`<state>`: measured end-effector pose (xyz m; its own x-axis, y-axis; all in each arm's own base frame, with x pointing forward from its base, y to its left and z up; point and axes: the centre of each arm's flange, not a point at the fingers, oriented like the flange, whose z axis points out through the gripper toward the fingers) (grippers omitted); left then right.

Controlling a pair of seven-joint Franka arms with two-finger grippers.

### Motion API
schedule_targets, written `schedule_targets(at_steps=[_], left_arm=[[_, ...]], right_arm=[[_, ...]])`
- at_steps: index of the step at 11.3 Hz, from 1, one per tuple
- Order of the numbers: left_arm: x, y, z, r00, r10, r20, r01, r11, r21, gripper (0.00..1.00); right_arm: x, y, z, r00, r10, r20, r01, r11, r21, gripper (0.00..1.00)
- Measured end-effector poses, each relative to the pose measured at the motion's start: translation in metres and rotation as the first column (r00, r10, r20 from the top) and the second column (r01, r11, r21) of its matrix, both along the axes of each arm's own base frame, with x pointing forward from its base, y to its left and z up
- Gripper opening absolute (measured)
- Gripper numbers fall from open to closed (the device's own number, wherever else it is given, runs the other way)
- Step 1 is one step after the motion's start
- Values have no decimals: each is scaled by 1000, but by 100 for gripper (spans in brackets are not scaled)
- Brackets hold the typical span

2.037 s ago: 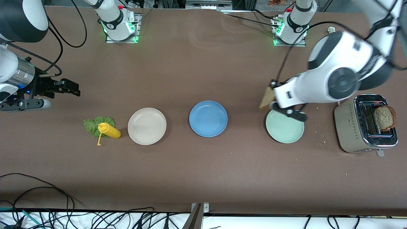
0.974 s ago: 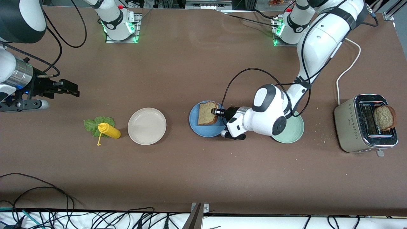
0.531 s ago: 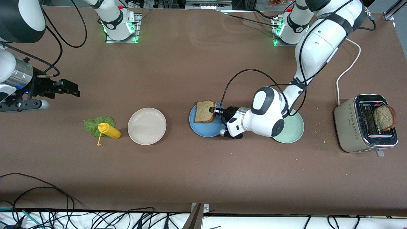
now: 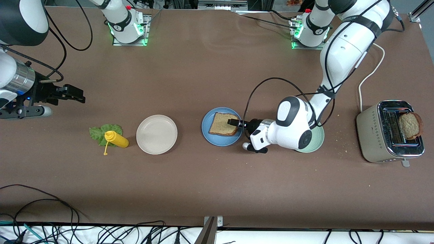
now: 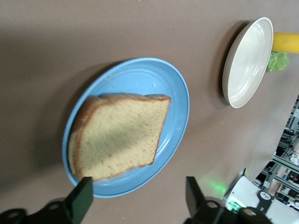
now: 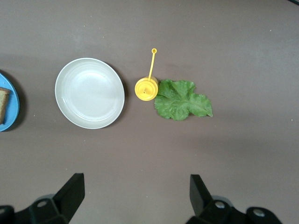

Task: Make sandwich in blue plate with both arms
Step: 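Lower the bread onto the blue plate and open the left gripper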

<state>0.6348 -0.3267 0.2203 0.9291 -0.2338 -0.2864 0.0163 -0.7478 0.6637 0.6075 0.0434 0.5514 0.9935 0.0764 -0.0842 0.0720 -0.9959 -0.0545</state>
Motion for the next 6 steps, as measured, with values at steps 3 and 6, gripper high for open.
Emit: schedule_targets(at_steps=[3,6], left_arm=[[8,11,14,998,-35,61,32,998,46,100],[10,17,47,980,-134,145,113,983,145,100]], right_arm=[[0,-2,0,1000,-4,0,4,1000,0,100],[3,-17,-4,1000,-28,-4,28,1000,-2,100]])
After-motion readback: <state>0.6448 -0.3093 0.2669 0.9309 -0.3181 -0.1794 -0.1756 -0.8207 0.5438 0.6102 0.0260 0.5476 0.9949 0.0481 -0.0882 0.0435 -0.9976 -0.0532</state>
